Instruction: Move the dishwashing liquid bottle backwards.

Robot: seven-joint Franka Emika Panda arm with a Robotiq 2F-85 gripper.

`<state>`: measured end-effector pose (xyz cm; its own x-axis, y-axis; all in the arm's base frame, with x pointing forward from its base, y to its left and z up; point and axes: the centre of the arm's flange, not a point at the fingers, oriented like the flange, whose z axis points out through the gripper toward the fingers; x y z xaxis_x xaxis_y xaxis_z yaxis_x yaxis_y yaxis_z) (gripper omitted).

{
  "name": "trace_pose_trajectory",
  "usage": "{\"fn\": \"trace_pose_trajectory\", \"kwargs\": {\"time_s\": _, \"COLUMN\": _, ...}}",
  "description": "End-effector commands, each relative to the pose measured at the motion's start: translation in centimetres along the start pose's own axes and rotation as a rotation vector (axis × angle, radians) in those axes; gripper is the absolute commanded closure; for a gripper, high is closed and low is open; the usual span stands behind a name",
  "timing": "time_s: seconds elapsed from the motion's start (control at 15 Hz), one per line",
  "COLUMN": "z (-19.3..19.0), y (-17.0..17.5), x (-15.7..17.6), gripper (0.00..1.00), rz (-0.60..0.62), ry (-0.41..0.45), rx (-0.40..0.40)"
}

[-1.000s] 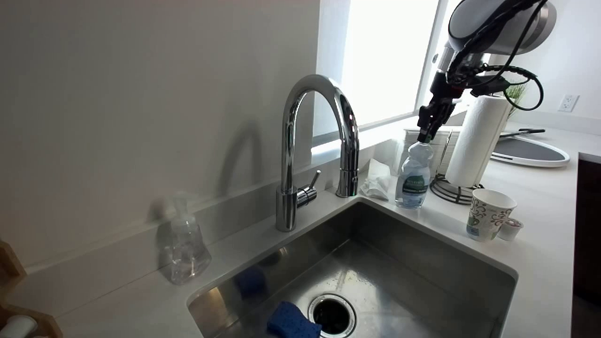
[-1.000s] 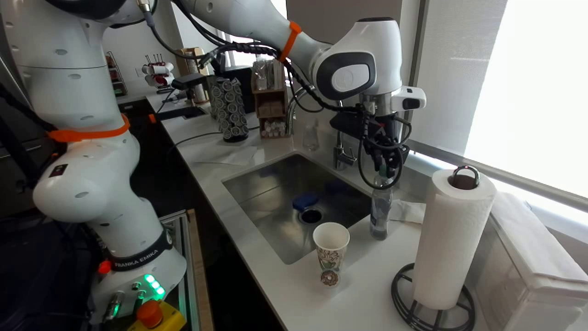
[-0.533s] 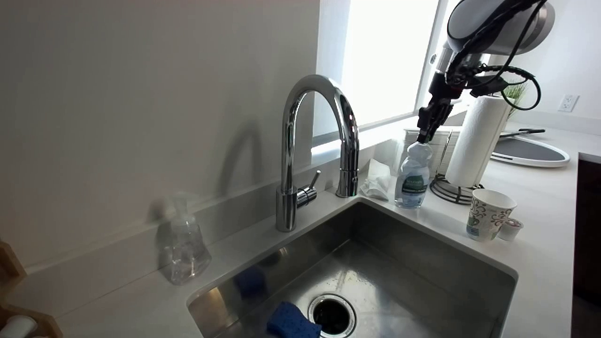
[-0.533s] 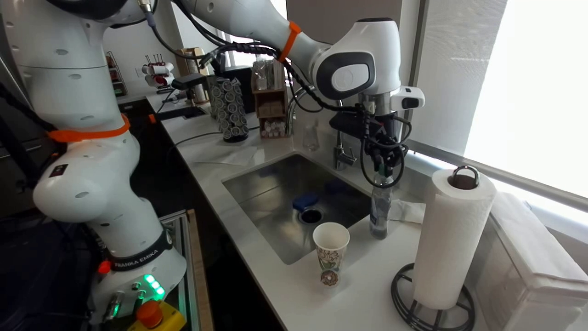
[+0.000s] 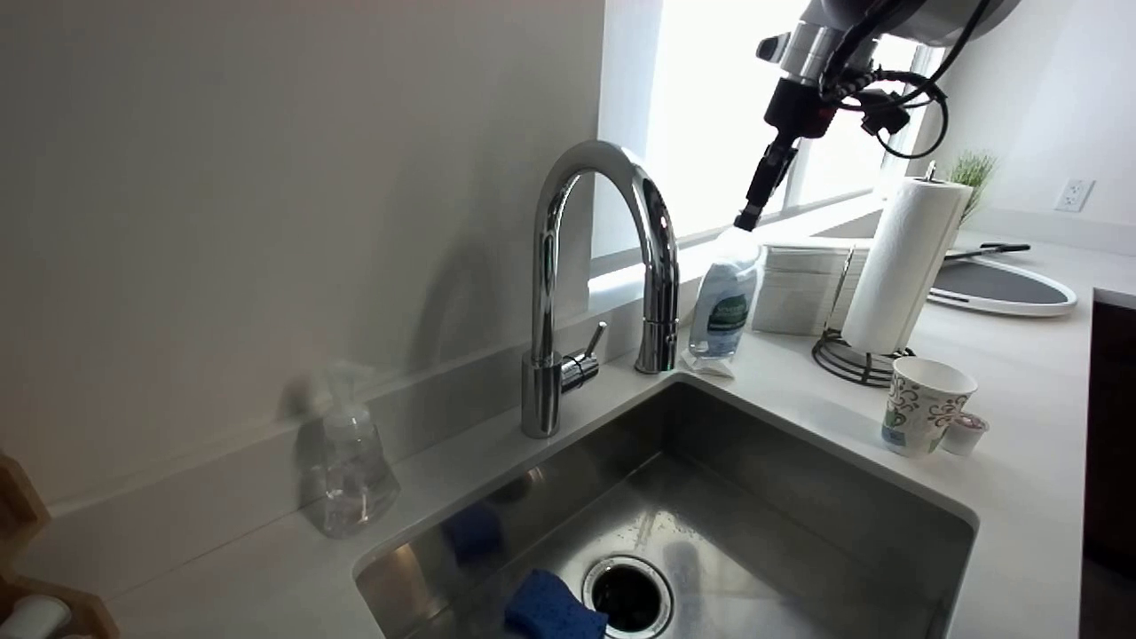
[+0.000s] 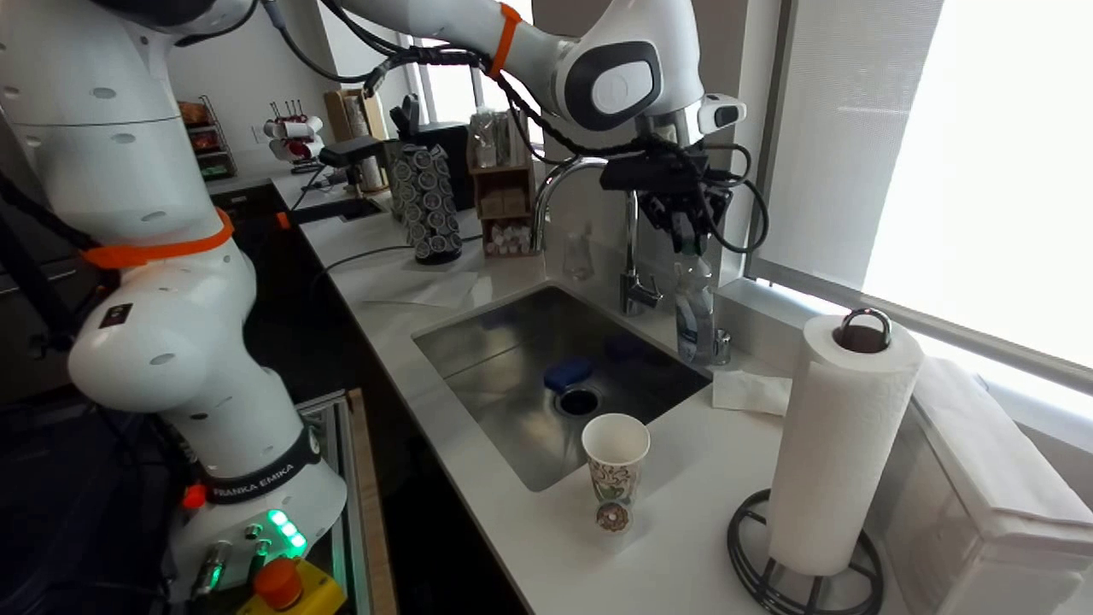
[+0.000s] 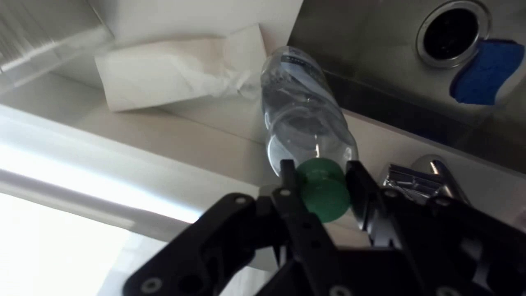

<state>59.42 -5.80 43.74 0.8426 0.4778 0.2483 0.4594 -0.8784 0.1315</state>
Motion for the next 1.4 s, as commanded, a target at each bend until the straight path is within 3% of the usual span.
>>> {"fn": "trace_pose_trajectory", "kwargs": {"time_s": 0.0, "z": -0.9, "y": -0.8, "x": 2.4, "gripper": 0.91, "rz": -0.156, "ry": 0.058, "rx": 0.053}}
{"fn": "trace_pose_trajectory", "kwargs": {"time_s": 0.27, "z": 0.6, "y": -1.3, "x": 3.6, "gripper": 0.91, "rz": -0.312, "ry": 0.117, "rx": 0.130}}
{"fn": "trace_pose_trajectory", "kwargs": {"time_s": 0.33, "z": 0.4, "y": -2.1, "x": 2.9, "gripper": 0.66, "rz": -0.253, "ry": 0.083, "rx": 0.079}}
{"fn": "trace_pose_trajectory", "kwargs": {"time_s": 0.6, "z": 1.4, "y": -2.1, "x": 3.2, "gripper": 0.66, "rz": -0.298, "ry": 0.100, "rx": 0.106}}
{"fn": "trace_pose_trajectory", "kwargs": {"time_s": 0.67, "z": 1.6, "y": -1.9, "x": 3.0, "gripper": 0.91, "rz": -0.309, "ry": 0.142, "rx": 0.113}}
{"fn": "trace_pose_trajectory", "kwargs": {"time_s": 1.33, "z": 6.4, "y": -1.5, "x": 7.1, "gripper": 0.91, "rz": -0.357, "ry": 0.153, "rx": 0.116}}
